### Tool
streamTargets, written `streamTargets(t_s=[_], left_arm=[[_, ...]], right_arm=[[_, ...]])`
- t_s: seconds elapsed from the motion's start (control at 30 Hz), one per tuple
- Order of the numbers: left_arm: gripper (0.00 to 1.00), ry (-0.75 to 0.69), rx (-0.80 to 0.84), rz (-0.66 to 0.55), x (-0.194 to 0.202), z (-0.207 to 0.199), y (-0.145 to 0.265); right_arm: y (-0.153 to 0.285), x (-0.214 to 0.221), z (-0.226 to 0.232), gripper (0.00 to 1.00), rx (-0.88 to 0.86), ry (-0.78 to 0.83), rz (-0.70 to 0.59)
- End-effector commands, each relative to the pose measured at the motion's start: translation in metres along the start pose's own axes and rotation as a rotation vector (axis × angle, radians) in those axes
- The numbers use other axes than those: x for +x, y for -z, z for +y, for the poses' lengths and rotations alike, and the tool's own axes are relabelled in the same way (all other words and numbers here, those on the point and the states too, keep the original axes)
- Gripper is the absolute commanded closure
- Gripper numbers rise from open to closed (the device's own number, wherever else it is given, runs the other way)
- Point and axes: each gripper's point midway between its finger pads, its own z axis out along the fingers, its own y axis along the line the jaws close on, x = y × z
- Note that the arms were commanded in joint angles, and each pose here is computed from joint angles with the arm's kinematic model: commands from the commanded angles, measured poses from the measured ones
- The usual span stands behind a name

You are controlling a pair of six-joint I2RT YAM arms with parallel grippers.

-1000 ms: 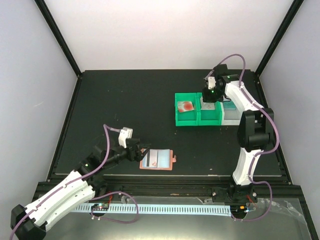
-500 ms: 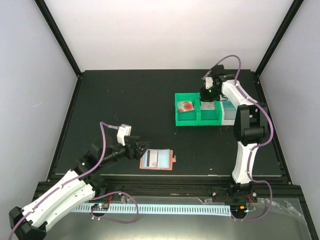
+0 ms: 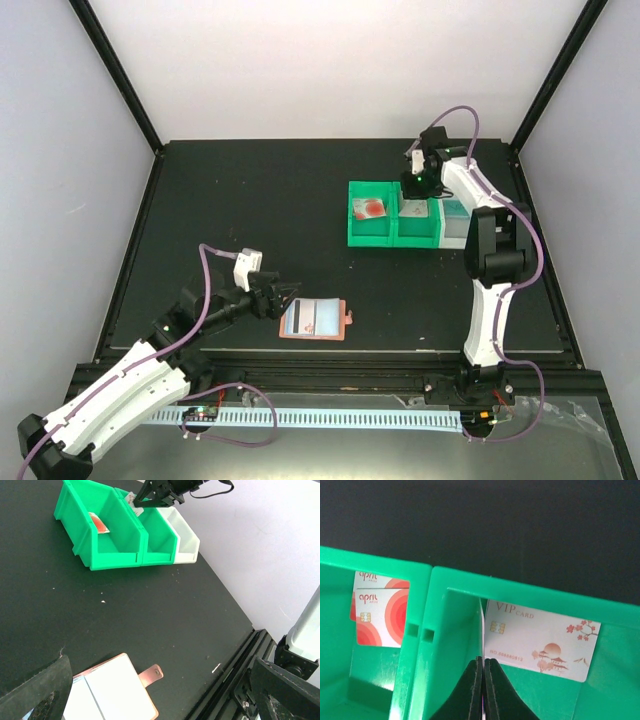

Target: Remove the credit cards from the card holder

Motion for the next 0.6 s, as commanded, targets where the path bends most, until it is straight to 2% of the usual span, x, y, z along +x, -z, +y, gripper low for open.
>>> streamTargets(t_s=[0.0,0.3,0.57], left_arm=[[0.01,0.015,0.031,-0.007,-0.009,-0.011,0.002],[0.01,0.028,0.035,-0.012,-0.009,-0.012,0.006],[0.02,0.063,-0.003,-0.029,-0.015,-0.008,0.007]], right_arm=[[-0.001,-0.016,-0.010,0.94,0.046,0.018,-0.046],[0.001,-0.018,-0.018,0.87,0.092,-0.016,-0.063],[0.023,-0.026,-0.021,0.78,0.134,-0.032,-0.108]])
